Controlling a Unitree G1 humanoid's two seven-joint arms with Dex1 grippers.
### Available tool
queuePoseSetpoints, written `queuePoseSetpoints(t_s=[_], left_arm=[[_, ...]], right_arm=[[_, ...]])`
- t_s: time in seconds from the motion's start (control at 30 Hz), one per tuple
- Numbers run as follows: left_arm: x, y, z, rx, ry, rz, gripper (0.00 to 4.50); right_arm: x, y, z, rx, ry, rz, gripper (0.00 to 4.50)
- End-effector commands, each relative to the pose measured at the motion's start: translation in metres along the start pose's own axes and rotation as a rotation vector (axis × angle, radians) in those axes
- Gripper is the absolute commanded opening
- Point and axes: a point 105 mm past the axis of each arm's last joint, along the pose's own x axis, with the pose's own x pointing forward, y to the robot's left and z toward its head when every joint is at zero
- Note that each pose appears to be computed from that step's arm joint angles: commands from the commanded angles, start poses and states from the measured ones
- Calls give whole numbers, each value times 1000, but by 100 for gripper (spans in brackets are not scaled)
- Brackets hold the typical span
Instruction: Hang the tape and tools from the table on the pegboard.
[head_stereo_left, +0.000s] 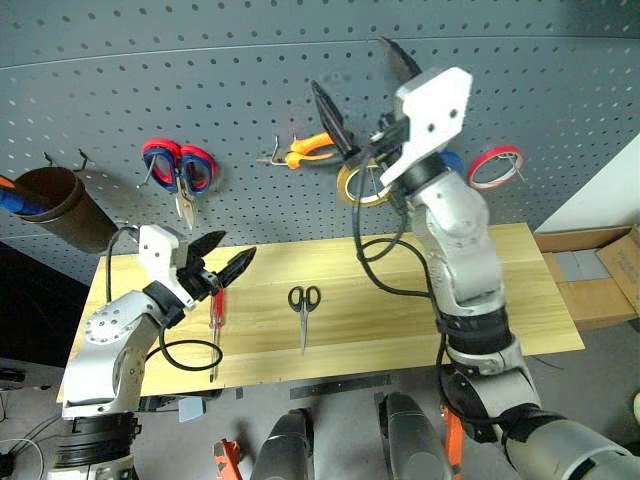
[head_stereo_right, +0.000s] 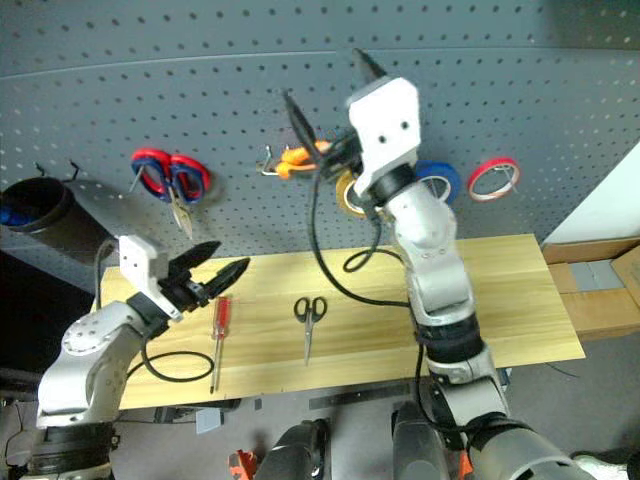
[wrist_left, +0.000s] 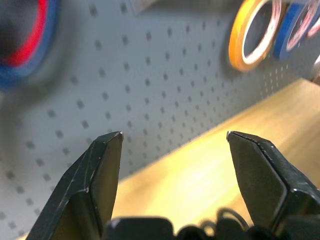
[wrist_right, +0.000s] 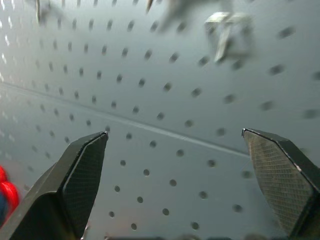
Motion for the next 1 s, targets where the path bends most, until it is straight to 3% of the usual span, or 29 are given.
queuePoseSetpoints(t_s=[0.03, 0.13, 0.3, 0.4, 0.5, 0.8, 1.0], left_arm=[[-1, -15, 5, 5, -7, -55, 392], [1, -20, 2, -7, 3, -62, 444], [2, -32, -17, -12, 104, -70, 444], [1, -37, -53, 53, 325, 0, 444], [1, -56, -72, 13, 432, -27, 444], [28, -76, -104, -109, 544, 191, 444], [51, -88, -121, -44, 622, 269, 444]], right_arm=[[-19, 8, 13, 55, 4, 92, 450], [-31, 9, 7, 67, 51, 107, 450], [-49, 25, 3, 199, 122, 238, 450], [-70, 43, -5, 304, 225, 382, 450], [-85, 53, -10, 342, 298, 458, 450], [-132, 77, -36, 416, 520, 598, 450], [-138, 81, -40, 417, 549, 617, 450]])
